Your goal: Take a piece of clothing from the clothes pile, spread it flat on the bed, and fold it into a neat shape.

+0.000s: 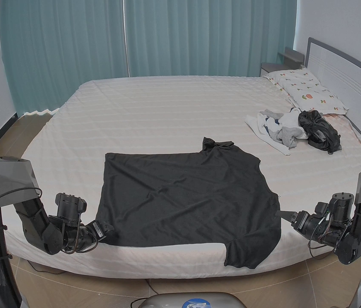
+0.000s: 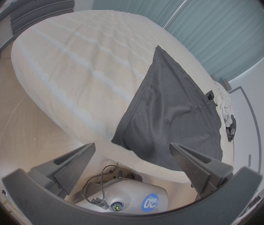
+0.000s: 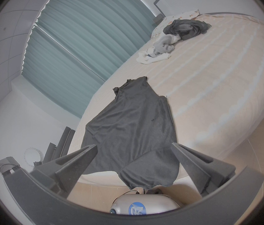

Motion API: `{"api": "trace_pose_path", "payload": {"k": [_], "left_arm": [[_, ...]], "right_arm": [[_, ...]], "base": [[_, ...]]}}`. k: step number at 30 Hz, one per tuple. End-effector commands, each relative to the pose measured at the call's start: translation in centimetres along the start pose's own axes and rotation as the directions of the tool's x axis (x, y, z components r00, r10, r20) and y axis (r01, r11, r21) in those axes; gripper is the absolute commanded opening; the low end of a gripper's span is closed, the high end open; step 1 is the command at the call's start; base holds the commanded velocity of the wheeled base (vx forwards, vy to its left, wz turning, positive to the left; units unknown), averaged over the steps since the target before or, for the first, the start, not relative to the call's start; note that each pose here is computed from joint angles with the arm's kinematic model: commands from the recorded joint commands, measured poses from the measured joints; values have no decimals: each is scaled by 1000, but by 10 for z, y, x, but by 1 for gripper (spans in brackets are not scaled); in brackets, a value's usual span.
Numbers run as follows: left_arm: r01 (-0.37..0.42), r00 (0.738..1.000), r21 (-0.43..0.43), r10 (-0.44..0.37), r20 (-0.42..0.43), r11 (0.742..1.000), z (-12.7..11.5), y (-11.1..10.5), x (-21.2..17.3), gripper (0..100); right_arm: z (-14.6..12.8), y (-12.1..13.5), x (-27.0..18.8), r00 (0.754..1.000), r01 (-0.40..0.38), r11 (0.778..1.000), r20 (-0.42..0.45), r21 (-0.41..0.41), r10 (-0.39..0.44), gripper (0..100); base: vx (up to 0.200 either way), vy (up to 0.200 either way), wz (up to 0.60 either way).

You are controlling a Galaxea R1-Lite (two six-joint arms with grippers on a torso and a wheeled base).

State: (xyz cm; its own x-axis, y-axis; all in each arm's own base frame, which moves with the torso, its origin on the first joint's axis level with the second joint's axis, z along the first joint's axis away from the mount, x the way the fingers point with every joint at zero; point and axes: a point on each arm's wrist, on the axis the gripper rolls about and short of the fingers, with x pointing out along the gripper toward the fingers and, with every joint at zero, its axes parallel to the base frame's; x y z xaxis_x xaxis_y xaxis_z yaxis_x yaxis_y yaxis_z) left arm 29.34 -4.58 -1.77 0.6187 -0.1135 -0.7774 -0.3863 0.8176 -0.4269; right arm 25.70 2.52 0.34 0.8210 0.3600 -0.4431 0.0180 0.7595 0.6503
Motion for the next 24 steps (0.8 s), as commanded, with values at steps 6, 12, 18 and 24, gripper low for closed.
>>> {"api": "trace_pose_path", "payload": {"k": [6, 12, 18, 24], "left_arm": [[-22, 1000, 16, 22, -3, 1000, -4, -3, 13, 100], [-20, 1000, 11, 20, 1, 1000, -3, -4, 14, 0], [-19, 1000, 14, 19, 6, 1000, -3, -4, 7, 0], [5, 999, -43, -3, 37, 999, 4, -7, -5, 0]], "right_arm": [[0, 0, 2, 1000, -4, 1000, 2, 3, 4, 100], [-1, -1, 2, 1000, -1, 1000, -3, 4, 1, 100], [-10, -12, 0, 998, 42, 999, -47, 15, -41, 100], [-12, -24, 5, 995, 77, 997, -63, 22, -76, 100]], "base": [[0, 0, 0], [0, 0, 0], [0, 0, 0], [0, 0, 0]]}}
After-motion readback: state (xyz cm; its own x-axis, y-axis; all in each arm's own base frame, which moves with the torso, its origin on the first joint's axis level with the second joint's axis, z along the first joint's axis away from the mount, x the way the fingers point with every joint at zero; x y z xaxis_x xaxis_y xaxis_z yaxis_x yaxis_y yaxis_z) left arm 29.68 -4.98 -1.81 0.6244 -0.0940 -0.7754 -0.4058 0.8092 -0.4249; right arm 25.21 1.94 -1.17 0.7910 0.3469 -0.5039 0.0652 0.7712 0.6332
